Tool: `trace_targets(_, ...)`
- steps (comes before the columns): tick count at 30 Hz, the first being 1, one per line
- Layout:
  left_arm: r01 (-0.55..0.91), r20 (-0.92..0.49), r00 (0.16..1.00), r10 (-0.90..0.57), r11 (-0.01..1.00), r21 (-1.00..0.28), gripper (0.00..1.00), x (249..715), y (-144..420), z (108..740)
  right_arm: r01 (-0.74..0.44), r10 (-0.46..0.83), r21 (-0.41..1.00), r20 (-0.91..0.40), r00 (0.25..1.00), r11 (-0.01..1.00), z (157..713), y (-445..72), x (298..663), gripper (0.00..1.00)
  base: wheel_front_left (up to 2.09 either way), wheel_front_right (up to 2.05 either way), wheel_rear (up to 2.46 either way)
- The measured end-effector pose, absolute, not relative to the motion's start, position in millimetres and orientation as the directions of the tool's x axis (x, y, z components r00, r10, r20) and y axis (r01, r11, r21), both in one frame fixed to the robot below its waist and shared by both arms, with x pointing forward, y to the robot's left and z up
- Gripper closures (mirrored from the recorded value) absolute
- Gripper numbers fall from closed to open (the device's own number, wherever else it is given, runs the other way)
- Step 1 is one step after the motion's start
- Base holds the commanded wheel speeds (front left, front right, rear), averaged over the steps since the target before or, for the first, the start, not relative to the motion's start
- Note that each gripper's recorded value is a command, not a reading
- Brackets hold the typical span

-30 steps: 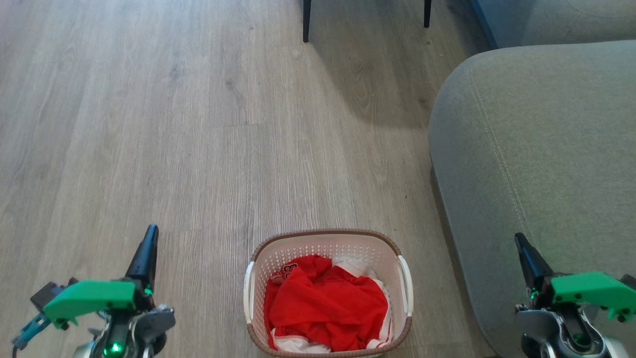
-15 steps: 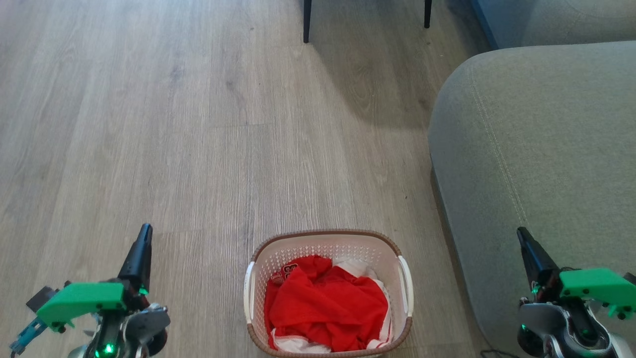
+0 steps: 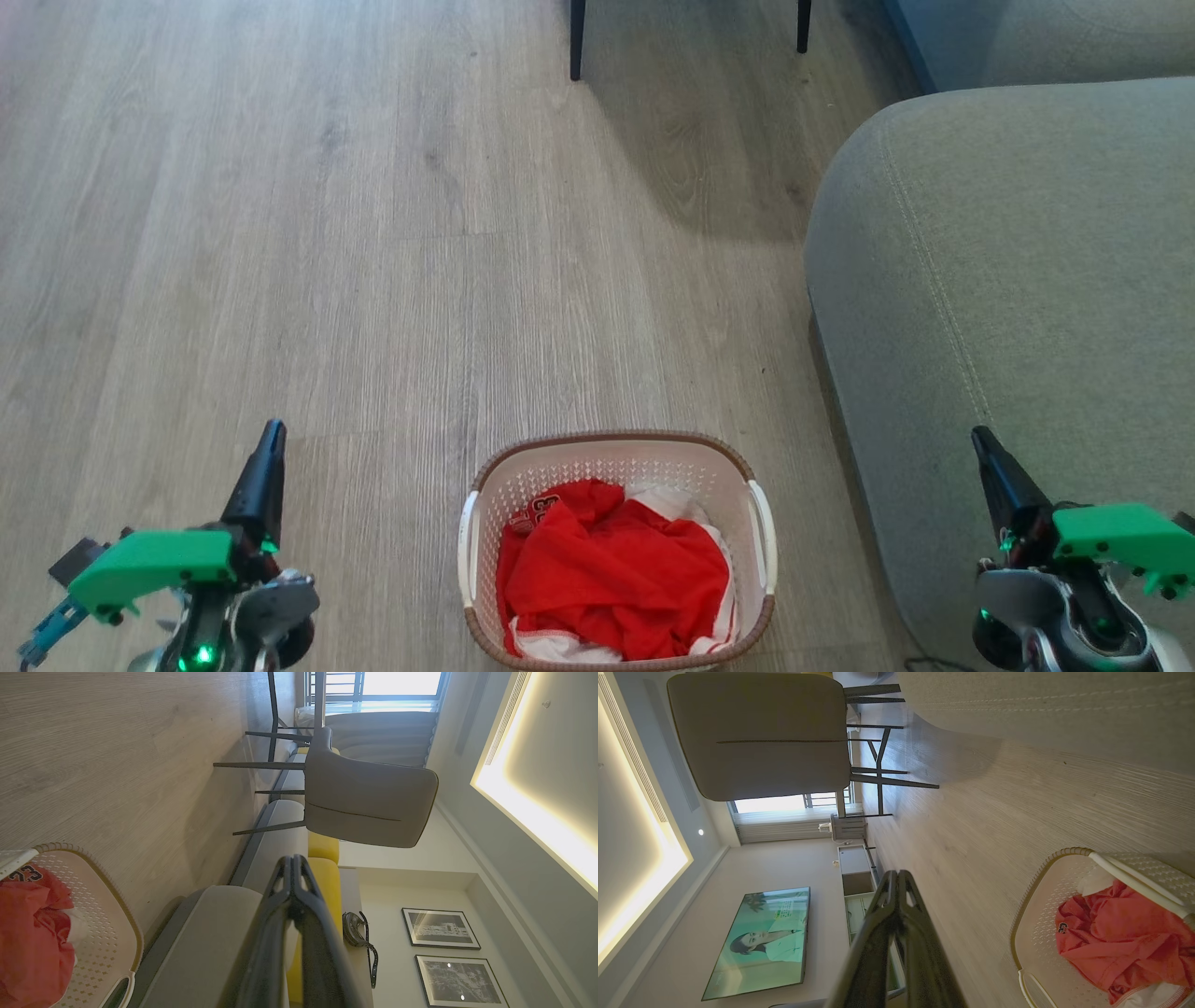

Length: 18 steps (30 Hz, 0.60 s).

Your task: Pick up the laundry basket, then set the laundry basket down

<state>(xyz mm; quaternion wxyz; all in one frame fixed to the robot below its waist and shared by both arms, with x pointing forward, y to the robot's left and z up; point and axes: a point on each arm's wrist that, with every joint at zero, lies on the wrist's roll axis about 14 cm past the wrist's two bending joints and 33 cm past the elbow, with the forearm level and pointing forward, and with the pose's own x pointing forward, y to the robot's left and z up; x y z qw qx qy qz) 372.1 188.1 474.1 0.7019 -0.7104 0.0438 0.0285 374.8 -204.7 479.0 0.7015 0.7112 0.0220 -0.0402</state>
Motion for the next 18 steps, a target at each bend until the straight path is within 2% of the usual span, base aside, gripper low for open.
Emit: trace_targets(18,-0.102,-0.102,0.994,-0.028,-0.012,-0.995,1.0,372.0,187.6,474.2,0.087,-0.026,0.996,-0.088,0.996,-0.015,479.1,-205.7,374.7,1.0,0.0,0.0,0.0)
